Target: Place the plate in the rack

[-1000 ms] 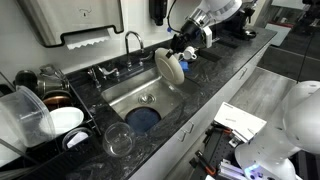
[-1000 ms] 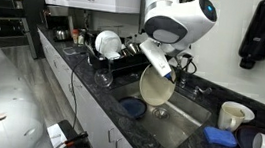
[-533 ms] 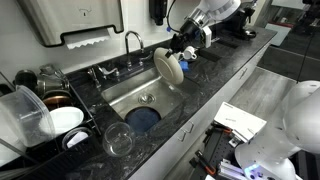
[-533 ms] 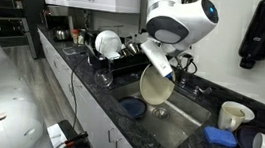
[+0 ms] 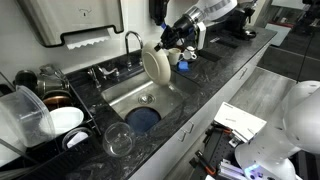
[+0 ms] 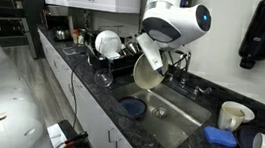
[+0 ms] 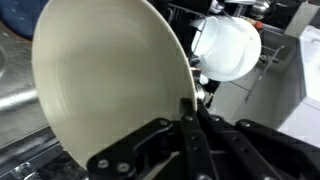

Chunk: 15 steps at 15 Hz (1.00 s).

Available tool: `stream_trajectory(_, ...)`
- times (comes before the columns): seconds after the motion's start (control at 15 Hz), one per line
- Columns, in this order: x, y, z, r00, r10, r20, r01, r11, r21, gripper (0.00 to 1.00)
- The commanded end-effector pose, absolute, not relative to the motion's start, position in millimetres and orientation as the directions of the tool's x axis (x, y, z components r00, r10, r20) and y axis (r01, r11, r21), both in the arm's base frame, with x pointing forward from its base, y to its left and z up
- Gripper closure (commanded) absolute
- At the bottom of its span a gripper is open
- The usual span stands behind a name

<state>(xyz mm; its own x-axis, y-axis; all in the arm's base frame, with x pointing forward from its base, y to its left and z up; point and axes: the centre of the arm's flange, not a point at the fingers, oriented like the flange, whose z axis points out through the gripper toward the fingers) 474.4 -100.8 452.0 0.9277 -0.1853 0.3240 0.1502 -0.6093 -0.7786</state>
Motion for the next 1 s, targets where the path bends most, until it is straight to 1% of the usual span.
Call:
stream_trajectory(0.0, 495.6, -69.8, 466.8, 0.910, -0.242, 0.338, 0.206, -0.442, -0.873, 0.99)
stream_trajectory(0.27, 513.5, -23.4, 483.3, 0.897, -0.302, 0.323, 0.261, -0.226, -0.938, 0.99)
stream_trajectory(0.6, 515.1, 52.2, 501.5, 0.918, -0.251, 0.307, 0.310, -0.029, -0.950, 0.99)
stream_trajectory(0.73, 510.7, 85.6, 509.1, 0.924, -0.207, 0.321, 0.328, -0.004, -0.945, 0.99)
stream_trajectory(0.93, 506.2, 133.3, 511.3, 0.925, -0.145, 0.352, 0.352, -0.030, -0.936, 0.99)
